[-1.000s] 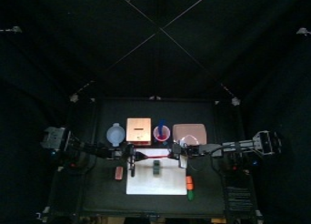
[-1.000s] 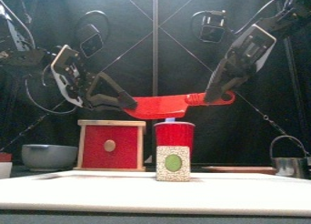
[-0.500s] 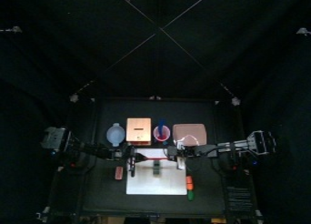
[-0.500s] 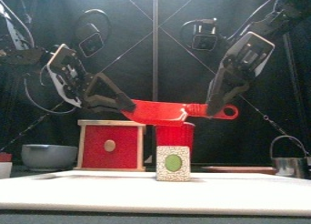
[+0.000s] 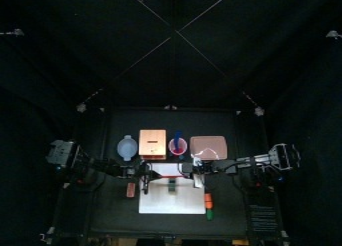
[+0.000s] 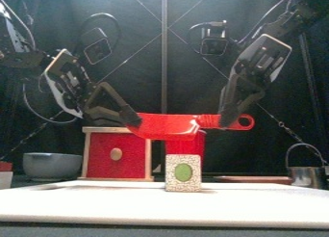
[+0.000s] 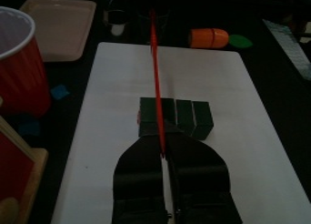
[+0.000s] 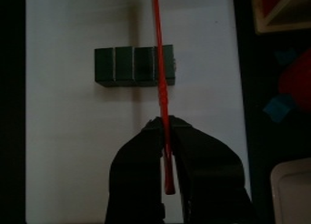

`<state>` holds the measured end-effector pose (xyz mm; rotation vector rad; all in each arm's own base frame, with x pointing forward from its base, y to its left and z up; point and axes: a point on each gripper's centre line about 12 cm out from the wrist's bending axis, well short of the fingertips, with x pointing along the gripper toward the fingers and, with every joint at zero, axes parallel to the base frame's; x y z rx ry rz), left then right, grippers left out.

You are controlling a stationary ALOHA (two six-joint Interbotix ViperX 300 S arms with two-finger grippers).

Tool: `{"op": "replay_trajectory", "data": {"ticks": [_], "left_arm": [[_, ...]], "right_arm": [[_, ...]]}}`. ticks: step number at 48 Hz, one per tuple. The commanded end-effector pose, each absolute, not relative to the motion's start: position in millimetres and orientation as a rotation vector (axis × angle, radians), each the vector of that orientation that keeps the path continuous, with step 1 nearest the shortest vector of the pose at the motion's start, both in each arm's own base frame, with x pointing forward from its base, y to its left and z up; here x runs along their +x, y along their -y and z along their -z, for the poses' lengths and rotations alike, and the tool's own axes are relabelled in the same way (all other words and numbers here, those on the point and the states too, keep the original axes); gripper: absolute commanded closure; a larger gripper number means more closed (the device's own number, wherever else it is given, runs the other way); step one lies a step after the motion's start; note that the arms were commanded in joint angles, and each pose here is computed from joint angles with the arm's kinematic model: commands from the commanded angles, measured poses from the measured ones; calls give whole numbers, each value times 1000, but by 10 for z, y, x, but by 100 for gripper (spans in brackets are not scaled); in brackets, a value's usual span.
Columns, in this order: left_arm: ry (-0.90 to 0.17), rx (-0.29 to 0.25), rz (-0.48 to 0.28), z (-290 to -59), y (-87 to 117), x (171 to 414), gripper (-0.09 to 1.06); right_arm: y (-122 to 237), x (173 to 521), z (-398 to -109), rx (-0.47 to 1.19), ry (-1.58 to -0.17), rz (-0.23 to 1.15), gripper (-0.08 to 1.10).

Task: Cut the sushi into 4 pieces with the knife
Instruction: Cut the sushi into 4 pieces

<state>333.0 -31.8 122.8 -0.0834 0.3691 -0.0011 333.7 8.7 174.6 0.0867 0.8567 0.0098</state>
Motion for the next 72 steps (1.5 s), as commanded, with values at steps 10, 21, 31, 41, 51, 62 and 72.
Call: {"op": "replay_trajectory", "data": {"ticks": [10, 21, 31, 41, 51, 62, 72], "left_arm": [[-376, -88, -1, -1177, 345, 3448, 78], [-386, -95, -21, -1140, 305, 3445, 78], [-389, -94, -27, -1128, 280, 3451, 78], [-420, -86, -30, -1022, 279, 3445, 79], [-458, -58, -38, -887, 261, 3437, 79], [-522, -49, -81, -669, 215, 3411, 79], [-558, -65, -117, -531, 185, 3421, 79]], "right_arm": [[-136, 3344, -1763, 95, -822, -17, 97], [-118, 3359, -1663, 93, -840, -10, 97], [-116, 3367, -1599, 90, -851, -10, 97], [-132, 3368, -1539, 89, -868, -12, 97], [-133, 3376, -1442, 95, -896, -9, 97], [-131, 3410, -1131, 114, -957, 8, 97], [-130, 3424, -982, 120, -987, 16, 97]]}}
